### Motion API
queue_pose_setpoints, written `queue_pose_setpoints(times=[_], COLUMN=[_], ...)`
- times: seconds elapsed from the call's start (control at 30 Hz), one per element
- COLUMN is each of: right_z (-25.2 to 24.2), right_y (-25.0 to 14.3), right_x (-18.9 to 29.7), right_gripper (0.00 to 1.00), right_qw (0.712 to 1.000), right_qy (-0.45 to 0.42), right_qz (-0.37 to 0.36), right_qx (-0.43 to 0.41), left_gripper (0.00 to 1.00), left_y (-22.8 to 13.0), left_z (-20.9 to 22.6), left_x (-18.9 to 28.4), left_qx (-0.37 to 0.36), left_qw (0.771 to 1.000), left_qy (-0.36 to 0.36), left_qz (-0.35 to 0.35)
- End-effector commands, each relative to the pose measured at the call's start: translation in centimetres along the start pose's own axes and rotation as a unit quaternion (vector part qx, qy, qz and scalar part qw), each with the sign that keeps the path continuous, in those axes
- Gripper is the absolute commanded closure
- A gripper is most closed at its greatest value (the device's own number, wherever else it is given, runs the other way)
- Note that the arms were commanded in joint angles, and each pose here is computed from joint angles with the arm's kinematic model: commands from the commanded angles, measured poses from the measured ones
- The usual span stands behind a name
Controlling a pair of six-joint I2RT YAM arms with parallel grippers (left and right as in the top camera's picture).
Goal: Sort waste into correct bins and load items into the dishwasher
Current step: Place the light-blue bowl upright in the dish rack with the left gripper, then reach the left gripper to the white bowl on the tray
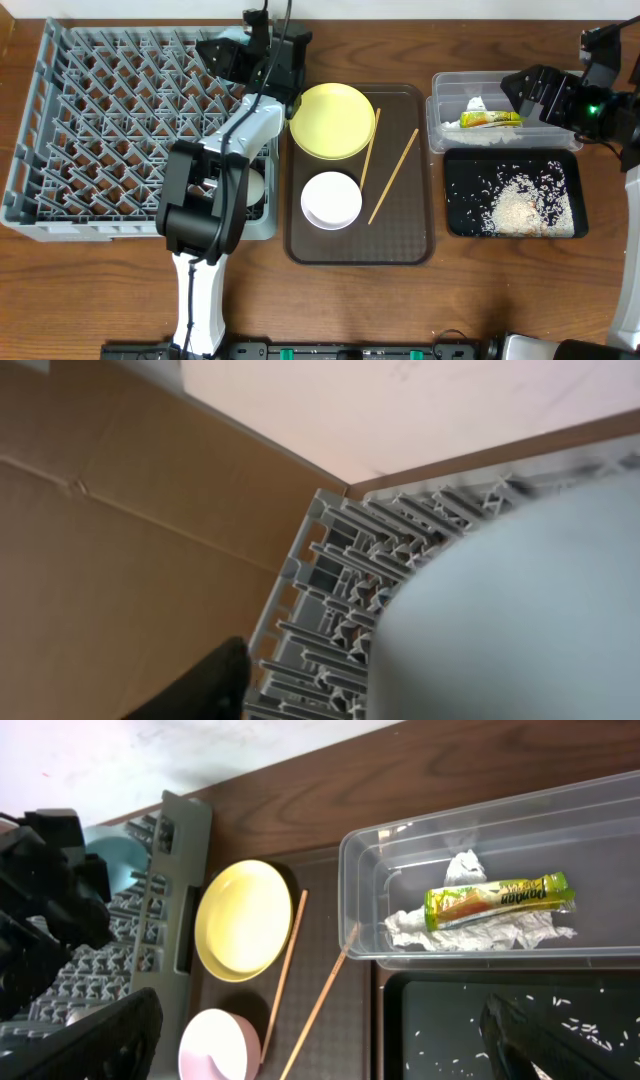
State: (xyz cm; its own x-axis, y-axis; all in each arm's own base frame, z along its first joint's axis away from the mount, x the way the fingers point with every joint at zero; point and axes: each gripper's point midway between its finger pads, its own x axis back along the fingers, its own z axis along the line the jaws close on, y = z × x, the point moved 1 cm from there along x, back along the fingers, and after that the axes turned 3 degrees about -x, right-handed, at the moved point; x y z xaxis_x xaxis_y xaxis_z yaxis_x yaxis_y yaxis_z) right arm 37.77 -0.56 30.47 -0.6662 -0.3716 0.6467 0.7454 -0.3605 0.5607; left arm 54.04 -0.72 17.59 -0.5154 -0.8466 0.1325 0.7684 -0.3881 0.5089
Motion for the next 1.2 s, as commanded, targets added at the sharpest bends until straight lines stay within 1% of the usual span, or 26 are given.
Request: queue_pose_setpoints(times=[0.0, 0.07, 0.27, 0.37, 0.5, 0.57, 0.63, 0.77, 0.83, 0.9, 1.0, 1.1, 1.17], right_z=[0.1, 0.1, 0.1, 0.1, 0.1, 0.1, 0.1, 0.1, 0.1, 0.1, 0.1, 0.1, 0.1], right_y=[0.3, 0.3, 0.3, 0.3, 0.3, 0.3, 0.2, 0.3, 0.3, 0.3, 0.3, 0.2, 0.2], right_x=[0.2, 0.2, 0.2, 0.2, 0.2, 0.2, 0.2, 0.2, 0.2, 0.2, 0.2, 0.2, 0.2], right_gripper=[0.01, 0.01, 0.01, 0.01, 0.01, 0.01, 0.01, 0.01, 0.01, 0.01, 0.01, 0.01, 0.01], right_qw=[1.0, 1.0, 1.0, 1.0, 1.0, 1.0, 1.0, 1.0, 1.0, 1.0, 1.0, 1.0, 1.0], right_qy=[0.001, 0.001, 0.001, 0.001, 0.001, 0.001, 0.001, 0.001, 0.001, 0.001, 0.001, 0.001, 0.001], right_qz=[-0.003, -0.003, -0.003, -0.003, -0.003, -0.003, -0.003, -0.003, -0.003, -0.003, -0.003, -0.003, -0.003], right_qx=[-0.002, -0.002, -0.002, -0.002, -0.002, -0.002, -0.002, -0.002, -0.002, -0.002, -0.002, -0.002, -0.002], left_gripper=[0.4, 0.37, 0.36, 0.35, 0.31, 0.28, 0.28, 0.24, 0.23, 0.22, 0.22, 0.22, 0.21], left_y=[0.2, 0.5, 0.9, 0.7, 0.9, 1.3, 1.7, 2.5, 3.0, 3.5, 4.6, 6.3, 7.4], left_z=[-0.3, -0.6, -1.4, -1.6, -1.7, -2.2, -3.1, -4.2, -4.5, -4.5, -3.5, -1.5, 0.0], left_x=[1.3, 2.0, 3.7, 3.9, 3.9, 4.1, 4.6, 6.1, 7.2, 8.5, 10.4, 12.4, 14.6], left_qx=[0.0, 0.0, -0.014, -0.025, -0.023, -0.026, -0.034, -0.023, -0.007, 0.027, 0.085, 0.164, 0.212], left_qw=[1.0, 1.0, 1.0, 0.999, 0.999, 0.998, 0.995, 0.986, 0.977, 0.961, 0.935, 0.899, 0.859], left_qy=[0.003, -0.001, -0.011, -0.014, -0.02, -0.039, -0.071, -0.143, -0.194, -0.257, -0.329, -0.39, -0.452], left_qz=[-0.005, -0.011, -0.024, -0.024, -0.028, -0.038, -0.054, -0.079, -0.09, -0.097, -0.103, -0.111, -0.115])
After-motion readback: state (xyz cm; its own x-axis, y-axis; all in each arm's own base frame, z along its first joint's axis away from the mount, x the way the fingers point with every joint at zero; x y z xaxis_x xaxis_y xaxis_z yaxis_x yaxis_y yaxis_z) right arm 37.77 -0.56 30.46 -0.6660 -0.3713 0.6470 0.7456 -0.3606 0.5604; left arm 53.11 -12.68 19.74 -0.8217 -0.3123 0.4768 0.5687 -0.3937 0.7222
